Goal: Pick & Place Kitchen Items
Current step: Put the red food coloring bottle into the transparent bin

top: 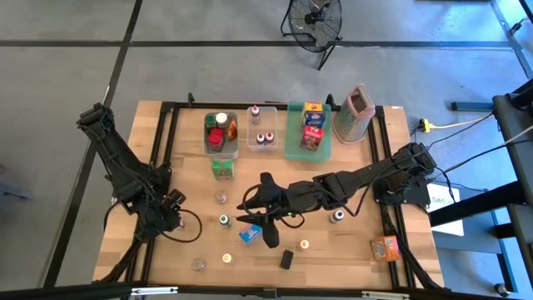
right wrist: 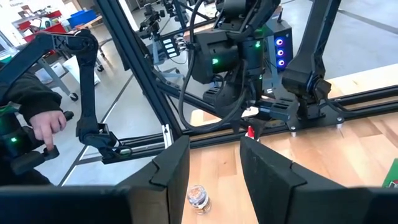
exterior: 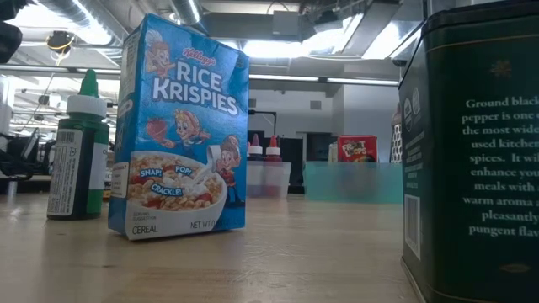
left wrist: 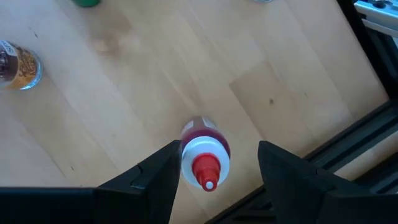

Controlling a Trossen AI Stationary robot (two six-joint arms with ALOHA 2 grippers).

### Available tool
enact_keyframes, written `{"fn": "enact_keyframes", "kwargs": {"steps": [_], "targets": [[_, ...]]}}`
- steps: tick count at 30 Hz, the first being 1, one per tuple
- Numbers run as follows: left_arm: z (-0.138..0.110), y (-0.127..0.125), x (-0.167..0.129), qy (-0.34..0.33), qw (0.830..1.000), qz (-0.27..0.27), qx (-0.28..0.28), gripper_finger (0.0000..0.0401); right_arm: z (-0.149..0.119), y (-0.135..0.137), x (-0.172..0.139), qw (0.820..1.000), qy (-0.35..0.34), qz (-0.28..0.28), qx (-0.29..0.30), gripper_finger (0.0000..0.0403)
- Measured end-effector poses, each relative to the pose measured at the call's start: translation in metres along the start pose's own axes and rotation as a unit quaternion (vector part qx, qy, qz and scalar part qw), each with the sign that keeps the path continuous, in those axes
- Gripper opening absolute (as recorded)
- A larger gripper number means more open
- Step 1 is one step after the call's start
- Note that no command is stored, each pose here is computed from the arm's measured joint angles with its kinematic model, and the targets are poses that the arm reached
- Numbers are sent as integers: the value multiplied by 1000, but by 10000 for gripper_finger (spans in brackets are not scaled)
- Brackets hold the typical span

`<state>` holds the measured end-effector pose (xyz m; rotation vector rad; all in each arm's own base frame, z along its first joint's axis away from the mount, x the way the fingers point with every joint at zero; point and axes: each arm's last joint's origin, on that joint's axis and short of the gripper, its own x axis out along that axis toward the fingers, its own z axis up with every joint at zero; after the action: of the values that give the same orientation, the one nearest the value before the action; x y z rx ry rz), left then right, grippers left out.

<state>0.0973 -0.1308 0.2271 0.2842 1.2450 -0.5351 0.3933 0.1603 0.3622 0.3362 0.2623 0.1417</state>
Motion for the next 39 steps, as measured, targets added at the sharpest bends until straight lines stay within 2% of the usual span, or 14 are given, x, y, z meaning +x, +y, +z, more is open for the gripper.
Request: {"fn": "enact_keyframes", "kwargs": {"steps": [3,7,22,39], "targets": [[-1,0,0,7,1000,-1,13,209,0,0,0,1000,0,0,0,145],[-3,3,0,8,1000,29,4,208,0,0,0,1000,0,0,0,145],[1,2,10,30,998,52,27,208,0,0,0,1000,1,0,0,145],[4,-2,16,45,999,31,4,209,-1,0,0,1000,2,1,0,145]]}}
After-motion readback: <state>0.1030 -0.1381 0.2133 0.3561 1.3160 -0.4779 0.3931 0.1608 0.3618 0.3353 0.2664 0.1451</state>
